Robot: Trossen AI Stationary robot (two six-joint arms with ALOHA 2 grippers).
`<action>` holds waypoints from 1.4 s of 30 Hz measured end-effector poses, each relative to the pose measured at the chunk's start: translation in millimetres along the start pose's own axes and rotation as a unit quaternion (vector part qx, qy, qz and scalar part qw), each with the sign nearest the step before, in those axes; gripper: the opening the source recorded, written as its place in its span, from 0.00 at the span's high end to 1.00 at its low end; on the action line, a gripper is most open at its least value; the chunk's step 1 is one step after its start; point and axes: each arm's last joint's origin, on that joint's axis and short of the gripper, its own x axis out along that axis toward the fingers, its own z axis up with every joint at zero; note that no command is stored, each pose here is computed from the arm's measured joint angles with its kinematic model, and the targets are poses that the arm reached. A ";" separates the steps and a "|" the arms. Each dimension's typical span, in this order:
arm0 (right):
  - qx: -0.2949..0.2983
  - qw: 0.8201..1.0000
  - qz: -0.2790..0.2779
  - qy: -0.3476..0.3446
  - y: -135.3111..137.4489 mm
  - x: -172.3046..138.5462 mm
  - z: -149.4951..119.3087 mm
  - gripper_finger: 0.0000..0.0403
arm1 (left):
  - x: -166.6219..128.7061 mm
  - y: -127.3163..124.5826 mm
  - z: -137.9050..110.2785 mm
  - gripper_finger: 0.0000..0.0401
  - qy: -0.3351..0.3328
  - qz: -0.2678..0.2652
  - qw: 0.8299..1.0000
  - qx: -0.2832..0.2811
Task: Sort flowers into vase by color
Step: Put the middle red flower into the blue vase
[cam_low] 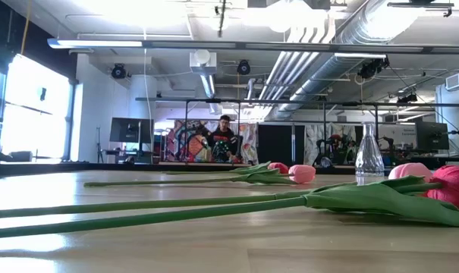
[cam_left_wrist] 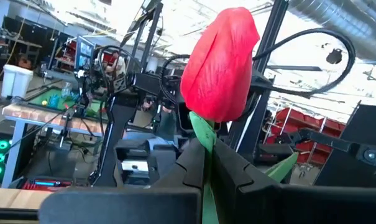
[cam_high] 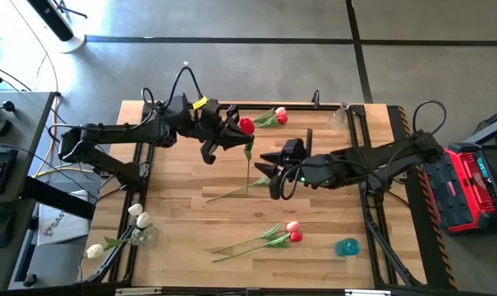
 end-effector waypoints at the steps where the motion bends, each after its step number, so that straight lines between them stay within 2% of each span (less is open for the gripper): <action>1: -0.001 1.000 0.000 -0.004 -0.7 0.4 1.6 0.62 | 0.5 -1.1 -0.4 1.00 0.000 -0.002 1.000 0.001; 9: -0.048 0.998 0.043 -0.019 -0.3 9.4 10.1 0.55 | 2.4 -5.2 -1.9 1.00 -0.001 -0.002 1.000 0.010; 16: -0.073 0.996 0.042 -0.002 -3.5 25.5 4.5 0.57 | 5.0 -10.1 -4.1 1.00 -0.006 0.010 1.000 0.020; 22: -0.081 0.996 0.040 -0.004 -3.9 25.8 5.1 0.70 | 5.1 -9.2 -4.2 1.00 -0.005 0.020 1.000 0.019; 29: -0.081 0.996 0.035 -0.006 -6.5 27.6 6.5 0.97 | 8.2 -13.5 11.5 1.00 0.024 0.034 0.998 0.045; 36: -0.089 0.996 0.018 -0.018 -7.2 27.1 8.0 0.99 | 8.7 -15.3 15.6 0.98 0.030 0.028 0.997 0.063; 39: -0.091 0.996 0.015 -0.022 -7.9 24.9 9.7 0.99 | 8.0 -16.0 16.2 0.92 0.031 0.027 0.997 0.062; 42: -0.091 0.995 0.015 -0.028 -8.9 20.8 13.1 1.00 | 7.1 -15.7 14.8 0.81 0.042 0.030 0.997 0.056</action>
